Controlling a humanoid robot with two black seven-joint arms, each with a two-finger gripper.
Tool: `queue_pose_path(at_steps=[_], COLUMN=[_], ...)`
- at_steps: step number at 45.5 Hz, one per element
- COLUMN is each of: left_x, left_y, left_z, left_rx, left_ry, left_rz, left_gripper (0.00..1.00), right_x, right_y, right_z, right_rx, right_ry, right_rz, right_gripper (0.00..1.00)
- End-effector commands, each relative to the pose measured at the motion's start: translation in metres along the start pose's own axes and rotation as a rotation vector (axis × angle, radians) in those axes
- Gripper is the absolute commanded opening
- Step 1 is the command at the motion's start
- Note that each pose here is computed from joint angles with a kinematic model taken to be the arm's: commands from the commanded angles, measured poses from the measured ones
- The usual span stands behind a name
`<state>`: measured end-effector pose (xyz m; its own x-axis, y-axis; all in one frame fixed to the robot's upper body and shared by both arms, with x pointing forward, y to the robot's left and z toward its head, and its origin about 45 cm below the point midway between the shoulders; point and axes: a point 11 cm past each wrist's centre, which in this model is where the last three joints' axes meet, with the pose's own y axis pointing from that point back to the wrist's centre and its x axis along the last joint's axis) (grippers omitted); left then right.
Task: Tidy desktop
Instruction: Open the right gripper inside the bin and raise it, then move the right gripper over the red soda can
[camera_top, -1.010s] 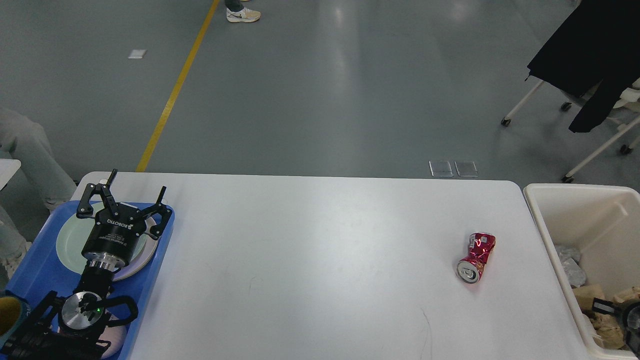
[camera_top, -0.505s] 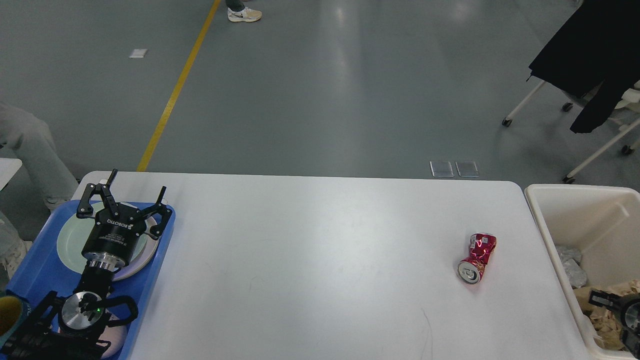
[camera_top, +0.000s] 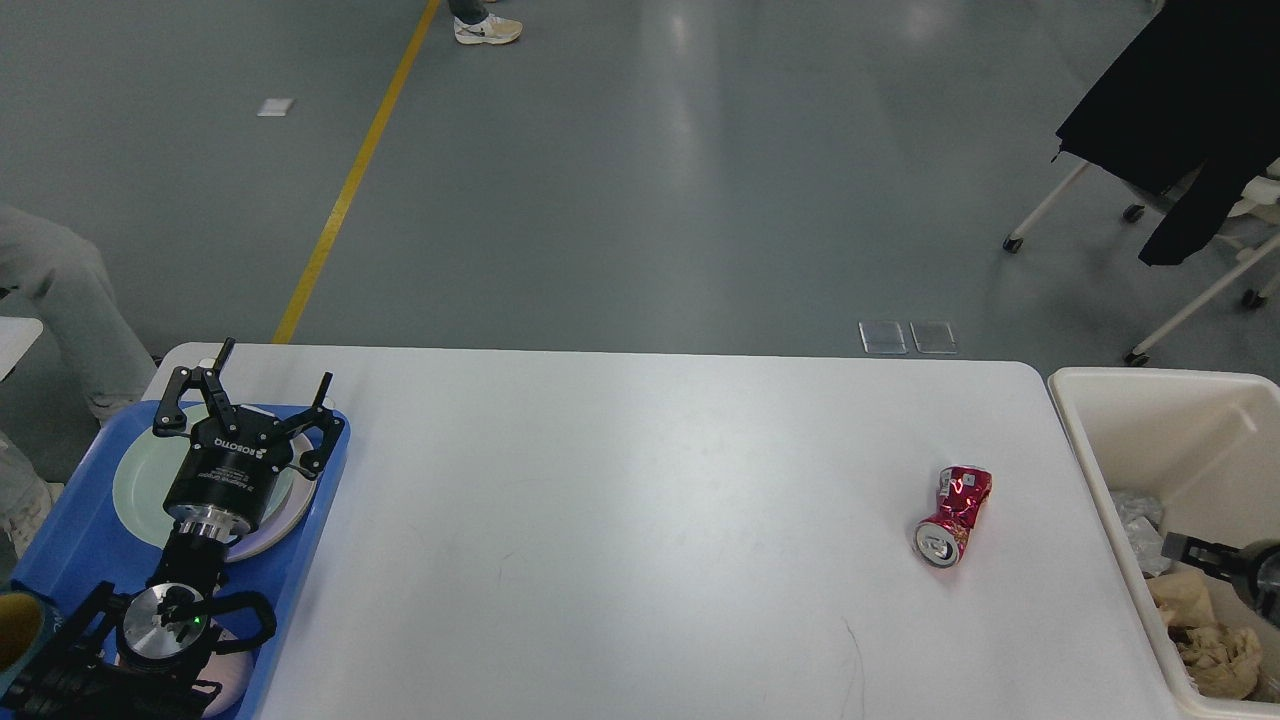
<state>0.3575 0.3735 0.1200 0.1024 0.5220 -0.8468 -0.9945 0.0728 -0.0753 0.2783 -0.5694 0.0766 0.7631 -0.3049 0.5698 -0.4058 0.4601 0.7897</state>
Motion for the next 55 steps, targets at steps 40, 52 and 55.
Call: queue_pose_path(at_steps=[40,52,55], left_x=[0.0,0.0,0.0], left_y=[0.0,0.0,0.0], left_z=[0.0,0.0,0.0], left_rx=[0.003,0.003,0.003], left_ry=[0.0,0.0,0.0], left_rz=[0.0,0.0,0.0], left_gripper=[0.96,0.96,0.96], right_x=[0.134,0.148,0.15], right_y=[0.291,0.325,0.325], right_z=[-0.182,-0.192,-0.191], right_rx=[0.175,0.161,0.151], right_ry=[0.513,0.457,0.457], right_rz=[-0.364,-0.369,-0.363], right_gripper=[1.0,1.0,1.0])
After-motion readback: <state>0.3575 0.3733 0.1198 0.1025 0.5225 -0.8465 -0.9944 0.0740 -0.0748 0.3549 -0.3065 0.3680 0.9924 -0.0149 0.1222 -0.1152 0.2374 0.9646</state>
